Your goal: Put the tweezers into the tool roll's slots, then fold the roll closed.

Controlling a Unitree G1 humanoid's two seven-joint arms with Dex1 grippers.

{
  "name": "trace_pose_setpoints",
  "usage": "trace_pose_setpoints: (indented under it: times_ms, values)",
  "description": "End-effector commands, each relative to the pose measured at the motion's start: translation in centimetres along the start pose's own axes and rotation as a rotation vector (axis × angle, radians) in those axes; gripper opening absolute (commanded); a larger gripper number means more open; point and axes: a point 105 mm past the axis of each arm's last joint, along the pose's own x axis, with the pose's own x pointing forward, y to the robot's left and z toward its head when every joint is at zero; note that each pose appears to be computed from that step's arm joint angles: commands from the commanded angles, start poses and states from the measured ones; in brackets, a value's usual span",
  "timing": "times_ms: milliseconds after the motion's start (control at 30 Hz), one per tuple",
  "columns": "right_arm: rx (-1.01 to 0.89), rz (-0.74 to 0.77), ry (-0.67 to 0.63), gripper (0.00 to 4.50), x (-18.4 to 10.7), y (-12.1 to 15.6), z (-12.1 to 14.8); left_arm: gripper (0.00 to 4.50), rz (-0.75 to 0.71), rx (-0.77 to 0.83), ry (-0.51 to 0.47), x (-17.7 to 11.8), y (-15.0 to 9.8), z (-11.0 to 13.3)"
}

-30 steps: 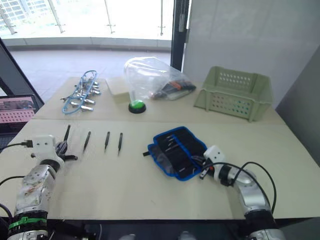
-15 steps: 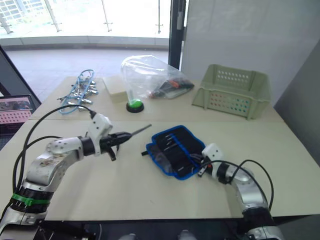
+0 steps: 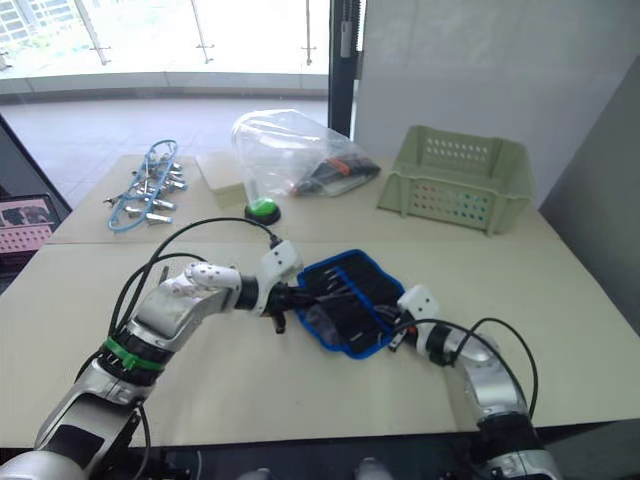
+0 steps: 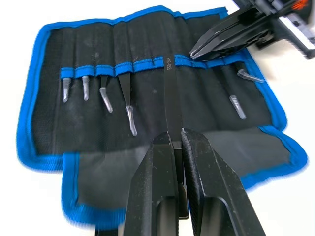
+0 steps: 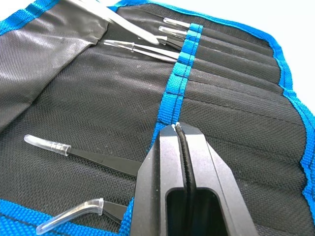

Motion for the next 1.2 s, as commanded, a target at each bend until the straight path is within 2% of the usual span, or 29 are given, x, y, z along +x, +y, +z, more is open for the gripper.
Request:
trace_pose_setpoints:
  times_ms: [33,467,733,900,1200]
  values:
    - [0.072,0.018,0.178,0.00,-0.4,1.8,-4.9,0.06,0.028,0.021,0.013,0.4,0.5,0.2]
    - [0.064,-0.007,0.177,0.00,-0.7,1.2,-4.8,0.06,0.105,0.003,0.008,3.2,1.5,0.4]
    - [0.066,-0.009,0.171,0.00,-0.3,1.1,-4.6,0.06,0.113,-0.005,-0.013,3.1,1.7,0.6]
    - [0.066,0.001,0.179,0.00,-0.3,1.3,-4.7,0.06,0.053,0.003,-0.076,5.6,0.1,1.5]
    - [0.078,0.017,0.192,0.00,-0.6,2.0,-5.0,0.06,0.074,0.012,-0.114,8.9,0.7,2.3]
